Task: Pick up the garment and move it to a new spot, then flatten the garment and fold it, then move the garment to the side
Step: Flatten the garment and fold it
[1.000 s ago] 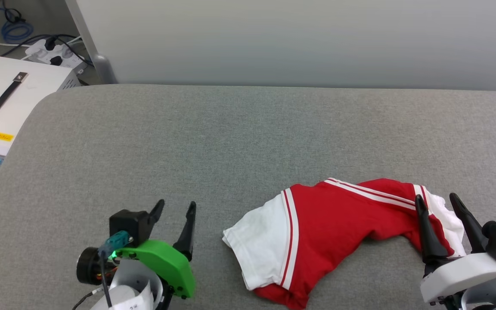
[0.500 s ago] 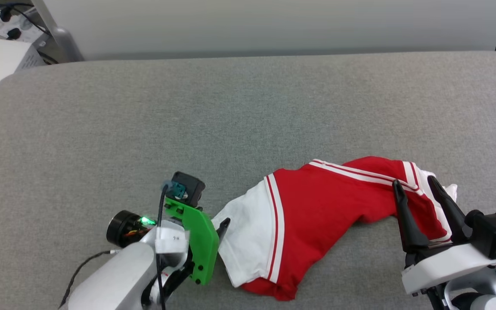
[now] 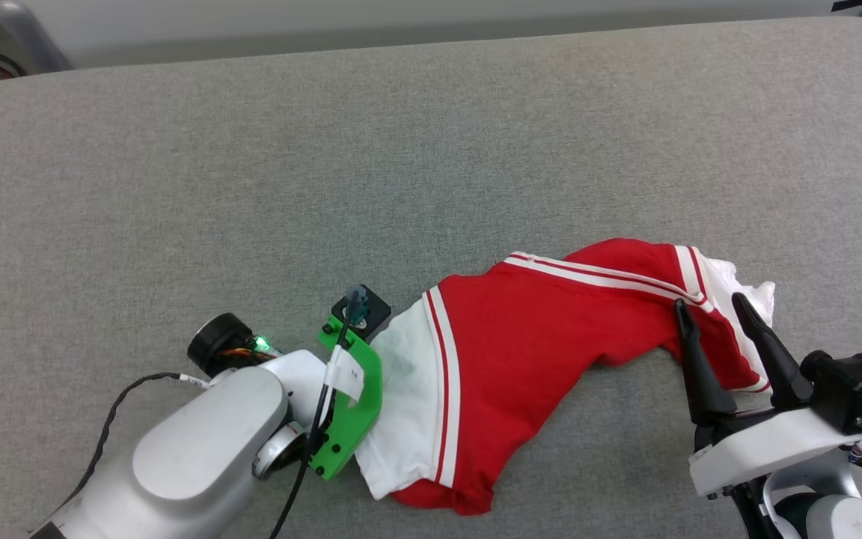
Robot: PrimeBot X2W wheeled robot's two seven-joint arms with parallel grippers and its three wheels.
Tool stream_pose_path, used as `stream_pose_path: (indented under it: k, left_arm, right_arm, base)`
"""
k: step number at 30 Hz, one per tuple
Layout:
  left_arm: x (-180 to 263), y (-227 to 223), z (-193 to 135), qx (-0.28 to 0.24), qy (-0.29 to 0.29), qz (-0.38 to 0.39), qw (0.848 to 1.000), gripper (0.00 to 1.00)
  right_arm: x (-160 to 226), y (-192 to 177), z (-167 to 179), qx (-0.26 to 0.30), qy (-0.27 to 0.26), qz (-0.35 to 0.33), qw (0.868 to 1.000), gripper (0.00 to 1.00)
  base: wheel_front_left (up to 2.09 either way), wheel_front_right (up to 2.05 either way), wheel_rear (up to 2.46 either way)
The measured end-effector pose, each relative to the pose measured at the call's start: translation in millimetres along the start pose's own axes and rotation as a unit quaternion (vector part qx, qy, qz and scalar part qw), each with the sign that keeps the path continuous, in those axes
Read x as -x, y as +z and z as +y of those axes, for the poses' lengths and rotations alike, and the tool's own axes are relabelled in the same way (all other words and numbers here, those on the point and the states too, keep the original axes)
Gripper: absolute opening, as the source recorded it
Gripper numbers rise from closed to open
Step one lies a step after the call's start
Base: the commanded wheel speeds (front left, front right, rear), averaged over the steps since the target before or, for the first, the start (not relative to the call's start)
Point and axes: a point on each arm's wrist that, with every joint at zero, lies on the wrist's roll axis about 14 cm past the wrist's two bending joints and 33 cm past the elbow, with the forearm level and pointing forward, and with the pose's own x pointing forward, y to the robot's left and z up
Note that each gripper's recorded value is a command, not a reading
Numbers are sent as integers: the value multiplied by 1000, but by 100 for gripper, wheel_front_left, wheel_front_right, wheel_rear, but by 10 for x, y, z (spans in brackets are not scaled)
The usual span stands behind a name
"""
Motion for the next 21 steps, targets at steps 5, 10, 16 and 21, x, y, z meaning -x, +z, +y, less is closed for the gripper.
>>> stream_pose_path:
  k: [5,10,16,21]
  left_arm:
    - [17,57,-81,9,-2,-31,999,0]
    - [149,136,-11,60,32,-109,992,0]
    - [474,197,254,118,98,-198,968,0]
    - [789,277,391,134,136,-261,946,0]
  right_arm:
    - [18,43,-46,0,-7,-6,1000,100]
    - [31,138,-108,-5,-15,-21,1000,100]
    - [42,152,-330,-11,-44,-19,999,100]
    - [123,-63,-688,-28,-92,34,995,100]
  base:
    - [0,0,0]
    - [0,0,0]
    - [0,0,0]
    - [0,0,0]
